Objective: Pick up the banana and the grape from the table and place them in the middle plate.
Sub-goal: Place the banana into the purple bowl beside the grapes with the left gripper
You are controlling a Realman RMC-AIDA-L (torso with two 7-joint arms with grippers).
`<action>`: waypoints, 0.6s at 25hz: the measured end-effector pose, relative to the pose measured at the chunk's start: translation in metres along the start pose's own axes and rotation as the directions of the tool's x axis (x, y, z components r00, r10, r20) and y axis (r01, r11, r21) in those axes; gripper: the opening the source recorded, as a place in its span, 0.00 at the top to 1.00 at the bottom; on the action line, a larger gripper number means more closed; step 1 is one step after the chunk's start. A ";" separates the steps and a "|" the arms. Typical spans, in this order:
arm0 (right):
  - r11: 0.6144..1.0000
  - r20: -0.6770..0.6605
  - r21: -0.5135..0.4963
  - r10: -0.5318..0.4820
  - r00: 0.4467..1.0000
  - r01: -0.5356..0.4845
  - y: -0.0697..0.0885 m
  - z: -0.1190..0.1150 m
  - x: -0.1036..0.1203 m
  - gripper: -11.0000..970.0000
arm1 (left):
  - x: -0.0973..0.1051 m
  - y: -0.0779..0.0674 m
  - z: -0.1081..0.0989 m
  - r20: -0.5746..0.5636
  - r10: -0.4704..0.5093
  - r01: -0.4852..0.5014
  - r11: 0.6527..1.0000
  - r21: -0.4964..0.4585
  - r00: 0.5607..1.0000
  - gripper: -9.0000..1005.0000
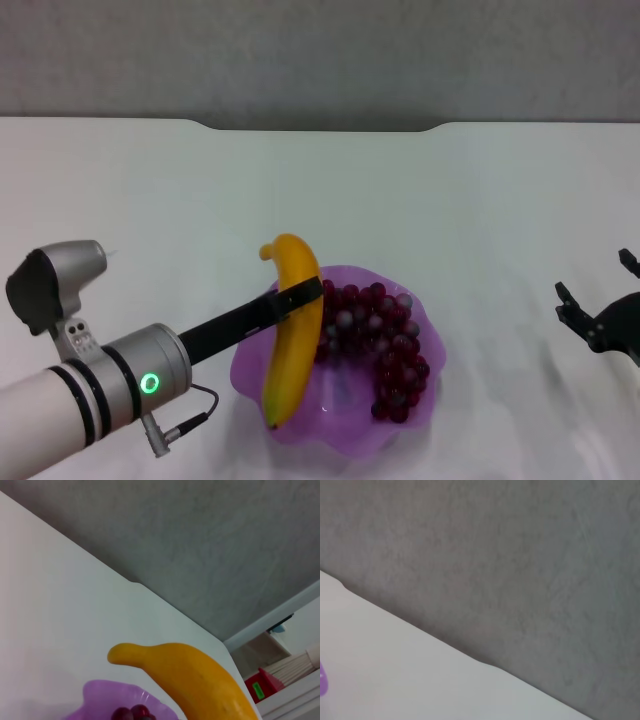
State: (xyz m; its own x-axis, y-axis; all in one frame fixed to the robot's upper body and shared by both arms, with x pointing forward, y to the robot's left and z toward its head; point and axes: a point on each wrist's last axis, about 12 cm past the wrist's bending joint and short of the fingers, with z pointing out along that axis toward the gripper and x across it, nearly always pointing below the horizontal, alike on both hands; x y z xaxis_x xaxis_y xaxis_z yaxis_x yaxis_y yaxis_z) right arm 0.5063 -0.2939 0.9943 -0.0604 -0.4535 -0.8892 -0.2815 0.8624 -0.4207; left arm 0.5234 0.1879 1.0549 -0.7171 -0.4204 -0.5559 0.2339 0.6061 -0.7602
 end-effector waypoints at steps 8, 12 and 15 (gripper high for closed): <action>1.000 0.020 -0.014 -0.002 1.000 0.002 0.003 0.004 -0.005 0.09 | 0.015 0.012 0.006 0.007 0.079 -0.078 0.996 -0.032 0.997 0.43; 1.000 0.024 -0.015 -0.007 1.000 0.008 0.003 0.005 -0.006 0.09 | 0.024 0.012 0.016 -0.005 0.136 -0.136 0.988 -0.068 0.991 0.42; 1.000 0.028 -0.016 -0.023 0.999 0.023 0.004 0.006 -0.007 0.09 | 0.029 0.011 0.020 -0.026 0.191 -0.193 0.977 -0.089 0.981 0.41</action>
State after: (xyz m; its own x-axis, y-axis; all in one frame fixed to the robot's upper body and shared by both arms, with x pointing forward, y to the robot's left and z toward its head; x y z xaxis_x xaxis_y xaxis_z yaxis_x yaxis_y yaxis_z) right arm 0.5113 -0.2861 0.9982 -0.0269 -0.4663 -0.8842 -0.2984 0.8479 -0.4381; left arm 0.5186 0.1692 1.0237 -0.6763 -0.2789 -0.6818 0.3082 0.7335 -0.6058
